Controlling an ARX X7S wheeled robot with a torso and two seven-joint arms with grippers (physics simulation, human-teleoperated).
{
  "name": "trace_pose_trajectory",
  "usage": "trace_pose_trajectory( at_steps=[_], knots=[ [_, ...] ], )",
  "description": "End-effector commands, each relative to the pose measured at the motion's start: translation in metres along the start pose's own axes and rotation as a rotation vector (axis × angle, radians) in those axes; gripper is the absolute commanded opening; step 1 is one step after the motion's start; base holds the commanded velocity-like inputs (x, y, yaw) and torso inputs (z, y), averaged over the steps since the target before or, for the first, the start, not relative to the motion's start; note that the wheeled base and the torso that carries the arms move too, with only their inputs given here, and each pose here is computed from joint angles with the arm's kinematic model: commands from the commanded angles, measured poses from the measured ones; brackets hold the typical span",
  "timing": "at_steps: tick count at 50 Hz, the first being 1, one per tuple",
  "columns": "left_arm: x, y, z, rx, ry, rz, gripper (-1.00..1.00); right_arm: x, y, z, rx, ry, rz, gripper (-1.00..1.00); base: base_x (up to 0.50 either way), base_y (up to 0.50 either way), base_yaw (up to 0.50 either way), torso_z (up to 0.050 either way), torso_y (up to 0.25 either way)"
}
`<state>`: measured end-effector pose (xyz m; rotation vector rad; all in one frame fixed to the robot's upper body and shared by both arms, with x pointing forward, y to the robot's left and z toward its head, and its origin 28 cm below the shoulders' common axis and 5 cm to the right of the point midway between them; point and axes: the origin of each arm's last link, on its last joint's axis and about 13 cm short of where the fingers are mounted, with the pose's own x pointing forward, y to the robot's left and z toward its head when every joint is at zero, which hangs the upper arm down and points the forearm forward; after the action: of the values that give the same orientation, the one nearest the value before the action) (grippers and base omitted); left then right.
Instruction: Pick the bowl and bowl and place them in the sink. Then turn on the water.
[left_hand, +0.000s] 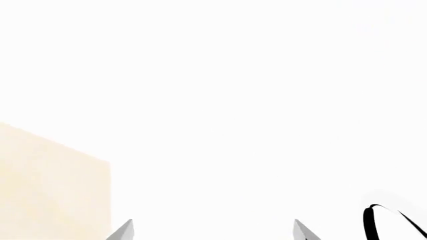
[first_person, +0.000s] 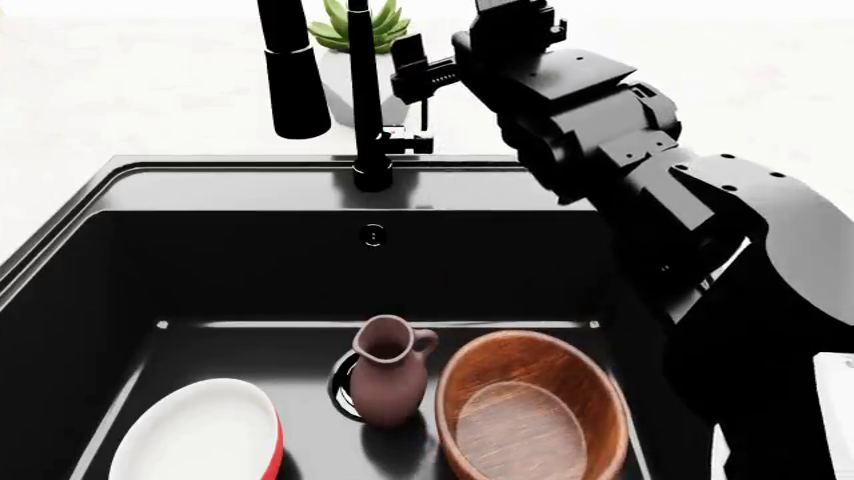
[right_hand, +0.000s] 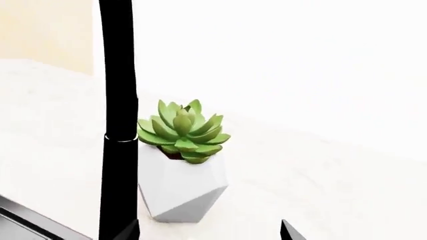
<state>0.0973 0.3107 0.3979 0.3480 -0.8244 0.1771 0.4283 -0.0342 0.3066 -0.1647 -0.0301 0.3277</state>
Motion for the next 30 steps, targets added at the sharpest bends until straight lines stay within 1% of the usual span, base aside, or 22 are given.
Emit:
trace_pose_trajectory(
  at_steps=[1, 8, 19, 20, 21, 23, 24, 25, 30],
  knots=[
    [0.000, 0.000, 0.002, -0.006, -0.009, 0.002, 1.00, -0.001, 0.007, -0.004, 0.019, 0.045, 0.014, 1.00, 0.00, 0.00, 0.00, 0.000, 0.000],
    [0.000, -0.001, 0.001, -0.007, -0.011, 0.001, 1.00, 0.000, 0.005, -0.008, 0.026, 0.053, -0.007, 1.00, 0.00, 0.00, 0.00, 0.000, 0.000],
    [0.000, -0.001, 0.002, -0.009, -0.014, 0.006, 1.00, 0.001, 0.003, -0.016, 0.050, 0.048, -0.084, 1.00, 0.00, 0.00, 0.00, 0.000, 0.000],
    [0.000, -0.001, 0.001, -0.008, -0.015, 0.007, 1.00, 0.001, 0.004, -0.018, 0.049, 0.052, -0.075, 1.00, 0.00, 0.00, 0.00, 0.000, 0.000],
    [-0.001, -0.001, 0.001, -0.009, -0.014, 0.006, 1.00, 0.001, 0.003, -0.019, 0.054, 0.039, -0.100, 1.00, 0.00, 0.00, 0.00, 0.000, 0.000],
    [-0.001, -0.001, 0.002, -0.007, -0.015, 0.005, 1.00, 0.001, 0.003, -0.021, 0.050, 0.033, -0.110, 1.00, 0.00, 0.00, 0.00, 0.000, 0.000],
    [-0.001, -0.001, 0.001, -0.008, -0.015, 0.006, 1.00, 0.002, 0.003, -0.021, 0.065, 0.028, -0.109, 1.00, 0.00, 0.00, 0.00, 0.000, 0.000],
    [0.000, -0.001, 0.001, -0.009, -0.015, 0.007, 1.00, 0.002, 0.004, -0.023, 0.056, 0.023, -0.108, 1.00, 0.00, 0.00, 0.00, 0.000, 0.000],
    [-0.001, -0.002, 0.001, -0.008, -0.015, 0.006, 1.00, 0.002, 0.007, -0.029, 0.063, 0.027, -0.099, 1.00, 0.00, 0.00, 0.00, 0.000, 0.000]
  ],
)
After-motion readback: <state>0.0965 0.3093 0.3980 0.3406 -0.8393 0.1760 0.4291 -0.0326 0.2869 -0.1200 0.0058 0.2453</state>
